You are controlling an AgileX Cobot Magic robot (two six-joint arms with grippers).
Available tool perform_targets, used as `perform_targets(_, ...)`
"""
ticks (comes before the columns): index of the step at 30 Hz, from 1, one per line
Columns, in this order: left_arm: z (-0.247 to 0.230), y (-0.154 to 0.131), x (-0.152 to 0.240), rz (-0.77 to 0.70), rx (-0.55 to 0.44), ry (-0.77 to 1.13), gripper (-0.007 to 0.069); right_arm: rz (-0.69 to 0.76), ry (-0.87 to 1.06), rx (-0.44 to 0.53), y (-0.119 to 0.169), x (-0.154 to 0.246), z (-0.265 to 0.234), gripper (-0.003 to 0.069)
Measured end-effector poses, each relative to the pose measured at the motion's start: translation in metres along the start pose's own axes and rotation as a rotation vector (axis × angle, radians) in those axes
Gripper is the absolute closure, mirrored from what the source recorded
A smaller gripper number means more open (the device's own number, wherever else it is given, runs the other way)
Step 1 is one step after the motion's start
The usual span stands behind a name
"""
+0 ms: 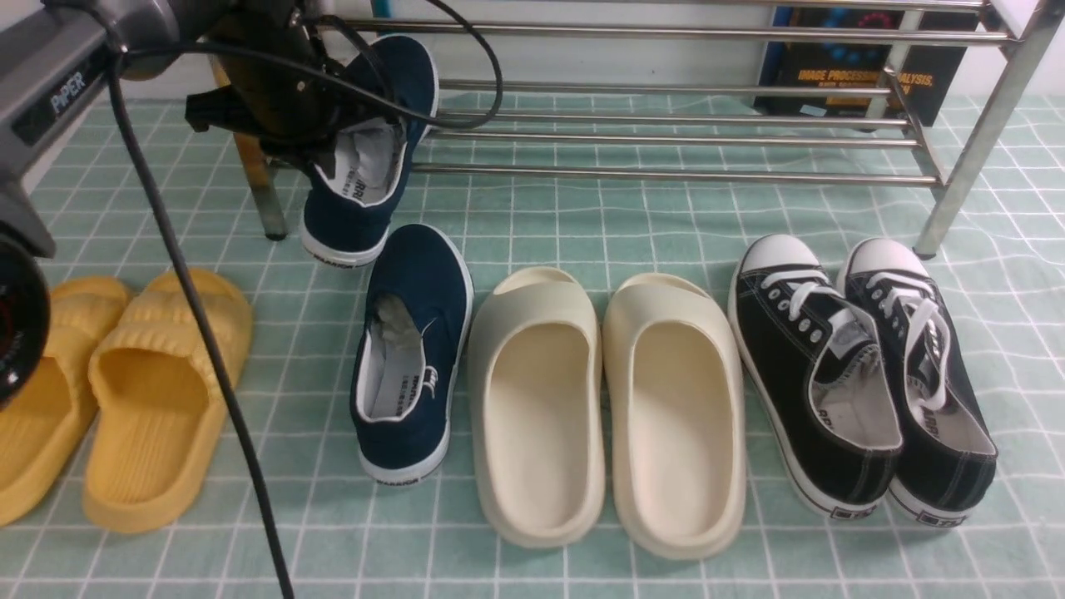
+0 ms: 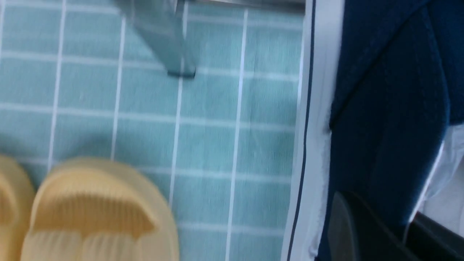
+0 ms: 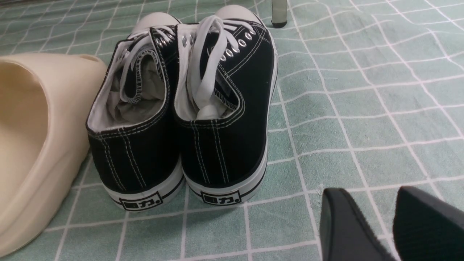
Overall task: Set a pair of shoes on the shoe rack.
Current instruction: Use the left arm to put a shoe into the shoe rack
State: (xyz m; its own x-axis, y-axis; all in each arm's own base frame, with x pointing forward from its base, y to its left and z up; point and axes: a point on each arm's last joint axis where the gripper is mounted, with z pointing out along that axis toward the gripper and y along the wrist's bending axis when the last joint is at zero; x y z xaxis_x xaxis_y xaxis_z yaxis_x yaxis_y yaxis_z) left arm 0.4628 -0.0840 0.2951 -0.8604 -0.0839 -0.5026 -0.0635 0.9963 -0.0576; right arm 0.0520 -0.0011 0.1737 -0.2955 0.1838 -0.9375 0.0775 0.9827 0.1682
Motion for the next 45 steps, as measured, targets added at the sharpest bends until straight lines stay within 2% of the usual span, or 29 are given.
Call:
perform_targets(5,0.023,0.001,-0.007,-0.025,-0.037,-0.048,0.0608,0.000,0.000,0.000,0.000,0.000,0.000,0.0412)
perform_targets(20,0.021,0.000,-0.017,-0.058,-0.022,-0.161,0.0602,0.000,0.000,0.000,0.000,0.000,0.000,0.0412)
perform_targets(25,0.021,-0.001,-0.020,-0.058,-0.015,-0.187,0.0547,0.000,0.000,0.000,0.000,0.000,0.000,0.0412)
perform_targets(28,0.019,-0.001,-0.022,-0.057,-0.009,-0.214,0.0463,0.000,0.000,0.000,0.000,0.000,0.000,0.0412)
perform_targets(33,0.017,-0.001,-0.025,-0.047,-0.016,-0.237,0.0374,0.000,0.000,0.000,0.000,0.000,0.000,0.0412)
perform_targets(41,0.010,0.002,-0.023,-0.045,-0.038,-0.213,0.0356,0.000,0.000,0.000,0.000,0.000,0.000,0.0412)
perform_targets(45,-0.013,0.006,-0.023,-0.047,-0.060,-0.204,0.0398,0.000,0.000,0.000,0.000,0.000,0.000,0.0412)
